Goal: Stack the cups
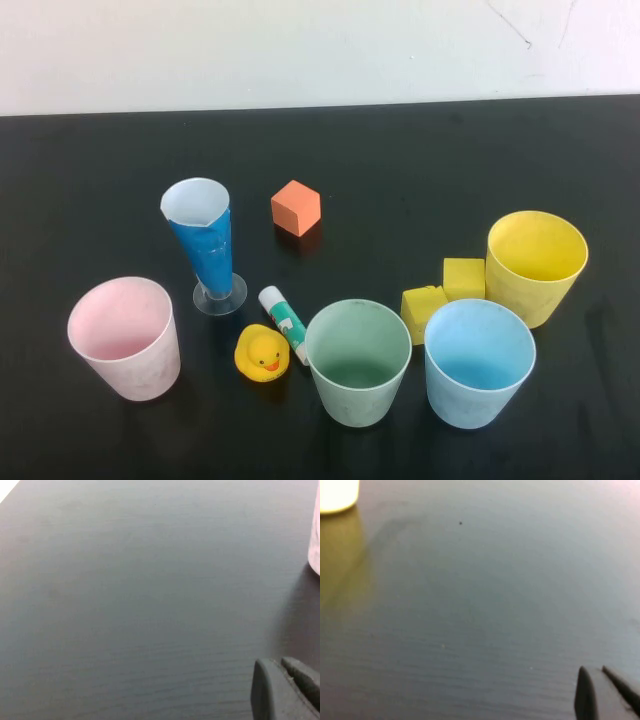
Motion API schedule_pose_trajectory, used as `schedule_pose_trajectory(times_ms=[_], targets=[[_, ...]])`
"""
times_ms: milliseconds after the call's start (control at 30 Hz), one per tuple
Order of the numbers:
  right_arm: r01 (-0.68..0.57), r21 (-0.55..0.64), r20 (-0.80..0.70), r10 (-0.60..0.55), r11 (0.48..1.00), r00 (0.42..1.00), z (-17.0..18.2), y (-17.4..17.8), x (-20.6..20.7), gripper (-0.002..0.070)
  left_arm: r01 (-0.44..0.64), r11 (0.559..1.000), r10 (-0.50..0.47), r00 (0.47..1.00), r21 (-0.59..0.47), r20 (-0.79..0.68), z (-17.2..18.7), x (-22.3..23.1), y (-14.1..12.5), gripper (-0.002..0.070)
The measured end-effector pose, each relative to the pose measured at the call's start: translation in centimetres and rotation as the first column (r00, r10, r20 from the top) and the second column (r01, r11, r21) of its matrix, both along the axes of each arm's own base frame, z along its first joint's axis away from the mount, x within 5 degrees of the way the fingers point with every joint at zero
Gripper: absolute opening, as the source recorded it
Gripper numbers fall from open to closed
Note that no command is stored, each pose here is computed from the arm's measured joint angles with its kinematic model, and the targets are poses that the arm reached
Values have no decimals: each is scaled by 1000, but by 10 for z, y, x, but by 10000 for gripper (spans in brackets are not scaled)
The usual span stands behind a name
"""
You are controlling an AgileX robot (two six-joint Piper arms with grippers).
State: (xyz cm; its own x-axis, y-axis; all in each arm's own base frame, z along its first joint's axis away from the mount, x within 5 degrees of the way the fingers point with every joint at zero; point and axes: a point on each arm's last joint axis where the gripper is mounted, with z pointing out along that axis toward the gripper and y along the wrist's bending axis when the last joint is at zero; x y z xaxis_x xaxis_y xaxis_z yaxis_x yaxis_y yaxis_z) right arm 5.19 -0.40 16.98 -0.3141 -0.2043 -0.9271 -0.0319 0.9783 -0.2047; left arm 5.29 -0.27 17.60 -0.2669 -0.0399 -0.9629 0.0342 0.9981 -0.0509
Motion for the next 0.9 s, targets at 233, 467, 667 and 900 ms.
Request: schedule_pose_trajectory(times_ms=[233, 467, 667, 900], targets=[[1, 17, 0, -1, 1000, 1000, 0, 0, 0, -3, 0, 1000, 0, 1000, 0, 0, 0, 0, 0, -3], [-2, 106, 2, 2, 994, 1000, 0, 3, 0, -3, 1, 1000, -1, 1000, 2, 0, 0, 0, 0, -3], [-3, 108, 3, 2, 994, 1000, 0, 3, 0, -3, 1, 1000, -1, 1000, 2, 0, 0, 0, 0, -3], [-7, 185, 4, 7, 983, 1000, 0, 6, 0, -3, 1, 1000, -1, 1000, 2, 0, 0, 0, 0, -3]])
